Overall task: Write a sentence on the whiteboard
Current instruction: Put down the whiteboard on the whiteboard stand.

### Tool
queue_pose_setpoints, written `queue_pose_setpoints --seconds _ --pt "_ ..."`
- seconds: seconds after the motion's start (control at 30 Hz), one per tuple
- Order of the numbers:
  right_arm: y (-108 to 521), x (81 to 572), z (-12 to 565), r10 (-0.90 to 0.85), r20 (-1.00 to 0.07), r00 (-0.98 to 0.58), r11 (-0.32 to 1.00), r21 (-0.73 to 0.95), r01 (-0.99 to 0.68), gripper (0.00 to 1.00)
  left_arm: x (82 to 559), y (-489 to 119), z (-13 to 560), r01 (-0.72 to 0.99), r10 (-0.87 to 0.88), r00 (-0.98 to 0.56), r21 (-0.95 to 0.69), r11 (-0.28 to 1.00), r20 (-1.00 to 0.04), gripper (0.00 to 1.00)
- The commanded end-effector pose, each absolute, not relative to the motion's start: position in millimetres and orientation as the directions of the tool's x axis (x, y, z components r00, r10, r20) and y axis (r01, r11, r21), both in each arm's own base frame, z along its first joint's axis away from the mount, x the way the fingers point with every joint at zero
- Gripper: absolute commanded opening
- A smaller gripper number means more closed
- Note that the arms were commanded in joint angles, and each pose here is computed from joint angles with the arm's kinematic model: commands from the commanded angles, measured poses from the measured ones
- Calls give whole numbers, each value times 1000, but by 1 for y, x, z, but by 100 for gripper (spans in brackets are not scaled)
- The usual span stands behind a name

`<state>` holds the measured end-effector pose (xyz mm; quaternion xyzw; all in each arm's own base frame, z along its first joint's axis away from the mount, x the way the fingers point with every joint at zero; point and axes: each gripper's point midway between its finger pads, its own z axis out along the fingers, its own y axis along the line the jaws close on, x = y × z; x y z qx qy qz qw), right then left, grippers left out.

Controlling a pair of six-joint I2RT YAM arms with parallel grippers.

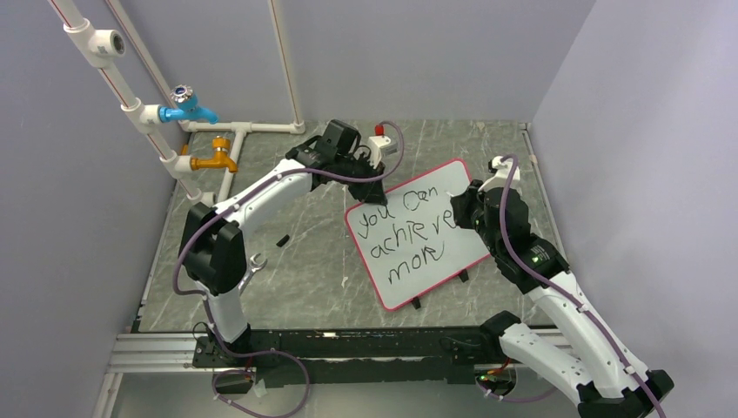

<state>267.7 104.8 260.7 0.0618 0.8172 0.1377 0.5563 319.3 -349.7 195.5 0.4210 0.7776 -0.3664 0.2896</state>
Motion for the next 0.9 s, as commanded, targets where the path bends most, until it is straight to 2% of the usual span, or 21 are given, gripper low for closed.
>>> queue_pose_setpoints --seconds 0.0,0.23,0.47,0.87 --pt "103 271 272 268 -902 -339 952 301 -50 0 291 -346 156 888 578 -458 -326 323 -676 5" --pt "103 274 271 262 -905 -334 955 293 -44 0 295 -347 156 881 571 -471 -321 348 -673 8" --pt "103 275 269 254 -905 -340 958 285 -42 0 296 -345 159 881 565 -467 -298 369 -680 20" --pt "104 276 266 252 -903 -348 958 283 -41 0 292 -349 166 883 557 -459 -285 373 -692 31"
